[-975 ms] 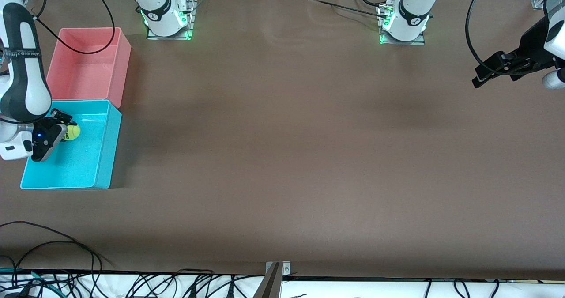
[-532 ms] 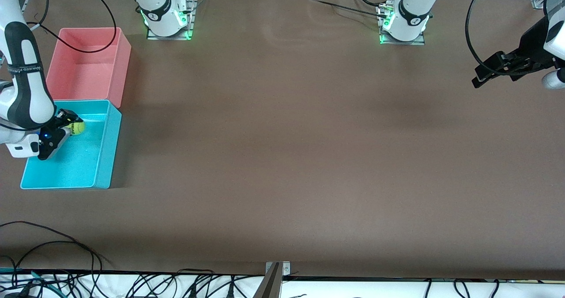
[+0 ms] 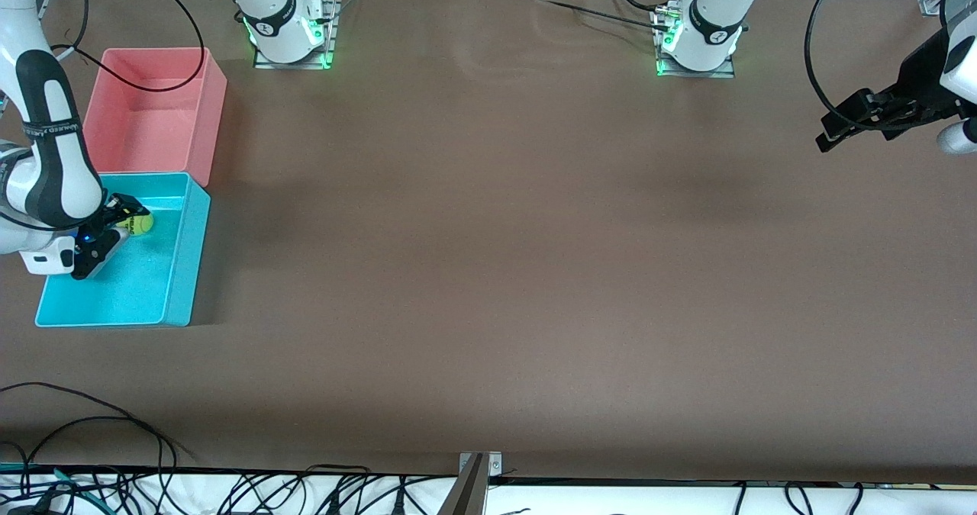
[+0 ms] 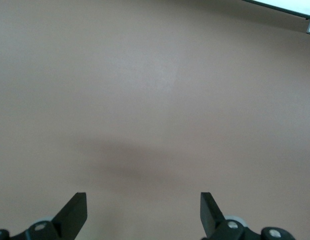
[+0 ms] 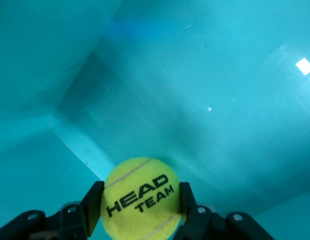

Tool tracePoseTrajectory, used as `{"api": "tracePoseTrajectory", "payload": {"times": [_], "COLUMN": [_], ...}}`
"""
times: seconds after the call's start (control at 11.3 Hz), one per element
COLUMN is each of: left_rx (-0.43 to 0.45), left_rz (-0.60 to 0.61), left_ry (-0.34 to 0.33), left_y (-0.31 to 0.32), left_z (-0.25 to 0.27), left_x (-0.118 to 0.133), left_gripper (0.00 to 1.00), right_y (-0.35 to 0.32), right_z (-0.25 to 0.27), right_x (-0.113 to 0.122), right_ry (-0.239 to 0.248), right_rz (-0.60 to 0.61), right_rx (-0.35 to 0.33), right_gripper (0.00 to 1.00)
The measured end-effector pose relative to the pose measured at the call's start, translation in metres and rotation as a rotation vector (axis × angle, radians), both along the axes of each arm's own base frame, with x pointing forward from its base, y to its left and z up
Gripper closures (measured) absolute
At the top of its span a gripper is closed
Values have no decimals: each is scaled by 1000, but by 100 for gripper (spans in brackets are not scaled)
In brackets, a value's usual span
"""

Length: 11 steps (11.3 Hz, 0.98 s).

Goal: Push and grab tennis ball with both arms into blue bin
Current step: 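Move the ball over the blue bin and open the right gripper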

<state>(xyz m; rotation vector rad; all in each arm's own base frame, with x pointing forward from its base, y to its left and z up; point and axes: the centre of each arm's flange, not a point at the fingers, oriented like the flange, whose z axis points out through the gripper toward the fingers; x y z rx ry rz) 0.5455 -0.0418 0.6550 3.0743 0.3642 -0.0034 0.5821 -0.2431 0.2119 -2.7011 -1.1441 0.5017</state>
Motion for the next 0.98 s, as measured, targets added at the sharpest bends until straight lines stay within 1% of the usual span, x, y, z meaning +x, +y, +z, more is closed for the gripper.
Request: {"api": "tracePoseTrajectory", "payload": {"times": [0.18, 0.27, 0.53, 0.8, 0.98], "left_rx": [0, 0, 0, 0, 0], "left_rz": [0, 0, 0, 0, 0], "left_ry": [0, 0, 0, 0, 0], "left_y": [0, 0, 0, 0, 0], "left_z": [0, 0, 0, 0, 0], "left_x": [0, 0, 0, 0, 0], "left_gripper": [0, 0, 0, 0, 0], "right_y": [-4, -5, -5, -5, -6], "right_z": [-6, -6, -5, 6, 23], "right_x": [-3, -3, -2, 1, 4], "right_ry": [7, 9, 7, 14, 32], "right_rz": [-14, -39, -57, -72, -78], "right_rx": [-1, -10, -18, -22, -18], "right_gripper": [34, 30, 0, 0, 0]}}
